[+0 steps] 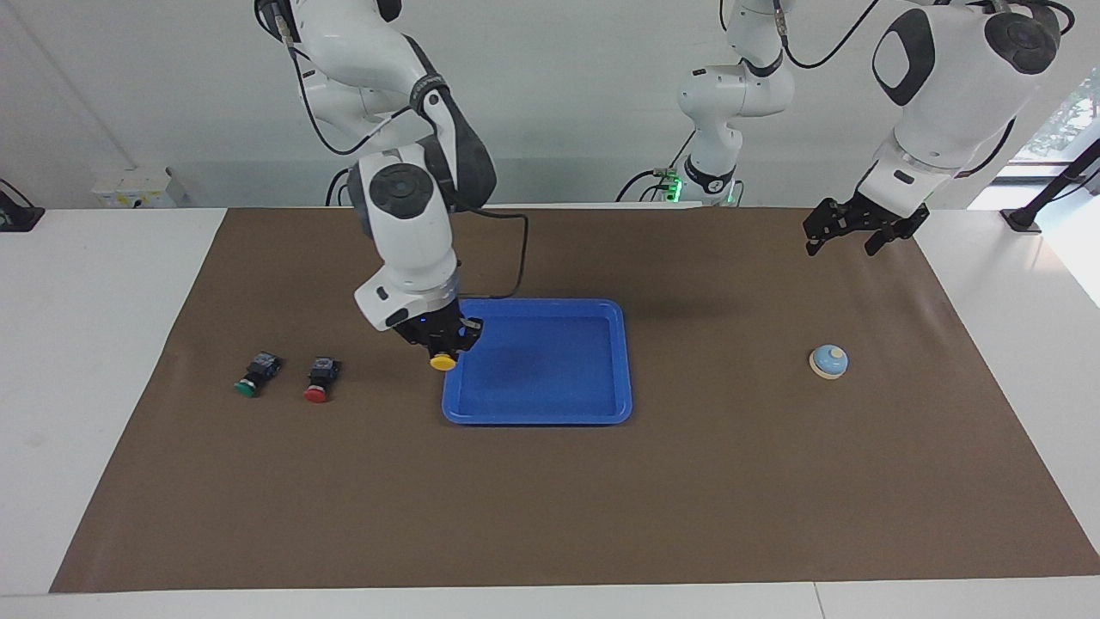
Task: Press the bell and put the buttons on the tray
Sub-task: 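Carry the yellow button into the blue tray and release it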
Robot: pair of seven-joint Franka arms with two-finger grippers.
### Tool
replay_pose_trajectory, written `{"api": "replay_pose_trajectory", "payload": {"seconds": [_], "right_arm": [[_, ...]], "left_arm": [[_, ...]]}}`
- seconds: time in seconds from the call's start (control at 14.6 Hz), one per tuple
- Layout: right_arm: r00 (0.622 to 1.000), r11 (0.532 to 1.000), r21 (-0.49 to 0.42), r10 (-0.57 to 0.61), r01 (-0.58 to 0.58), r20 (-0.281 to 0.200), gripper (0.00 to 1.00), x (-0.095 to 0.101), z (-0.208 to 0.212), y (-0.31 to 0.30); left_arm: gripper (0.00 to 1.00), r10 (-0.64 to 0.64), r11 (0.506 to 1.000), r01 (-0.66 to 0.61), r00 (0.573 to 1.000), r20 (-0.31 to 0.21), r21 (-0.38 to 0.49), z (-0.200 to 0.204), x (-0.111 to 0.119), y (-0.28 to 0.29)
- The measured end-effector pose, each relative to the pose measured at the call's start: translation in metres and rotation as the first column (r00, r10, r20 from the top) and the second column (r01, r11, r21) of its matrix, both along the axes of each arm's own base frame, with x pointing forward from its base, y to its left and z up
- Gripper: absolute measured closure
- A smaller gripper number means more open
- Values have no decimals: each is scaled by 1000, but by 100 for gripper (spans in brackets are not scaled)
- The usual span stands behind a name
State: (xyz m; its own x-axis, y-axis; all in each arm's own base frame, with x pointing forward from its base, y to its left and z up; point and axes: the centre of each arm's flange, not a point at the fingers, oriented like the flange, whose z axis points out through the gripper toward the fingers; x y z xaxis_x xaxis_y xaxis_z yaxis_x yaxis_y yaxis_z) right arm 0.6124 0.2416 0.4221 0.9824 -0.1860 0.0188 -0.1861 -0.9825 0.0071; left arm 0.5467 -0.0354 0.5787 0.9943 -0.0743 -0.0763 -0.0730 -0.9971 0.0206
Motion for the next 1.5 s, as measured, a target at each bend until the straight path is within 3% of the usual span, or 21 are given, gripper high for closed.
{"api": "replay_pose_trajectory", "payload": {"seconds": [0.27,0.55,0.89,0.96,1.16,1.37,1.5], "right_arm": [[1000,1000,19,-25,25,18,67,-7,-55,39],[999,999,28,-20,19,29,67,-16,-111,38],[999,999,29,-45,44,29,67,-22,-119,36],[998,998,30,-63,62,28,61,-22,-120,36],[994,994,21,-107,107,19,33,-23,-108,32],[988,988,-12,-154,154,-1,1,-21,-52,0],[989,988,-24,-151,151,1,0,-18,-7,-45]], "left_arm": [[0,0,1000,0,1000,0,0,0,0,0],[0,0,1000,0,1000,0,0,0,0,0],[0,0,1000,0,1000,0,0,0,0,0],[0,0,1000,0,1000,0,0,0,0,0],[0,0,1000,0,1000,0,0,0,0,0],[0,0,1000,0,1000,0,0,0,0,0],[0,0,1000,0,1000,0,0,0,0,0]]}}
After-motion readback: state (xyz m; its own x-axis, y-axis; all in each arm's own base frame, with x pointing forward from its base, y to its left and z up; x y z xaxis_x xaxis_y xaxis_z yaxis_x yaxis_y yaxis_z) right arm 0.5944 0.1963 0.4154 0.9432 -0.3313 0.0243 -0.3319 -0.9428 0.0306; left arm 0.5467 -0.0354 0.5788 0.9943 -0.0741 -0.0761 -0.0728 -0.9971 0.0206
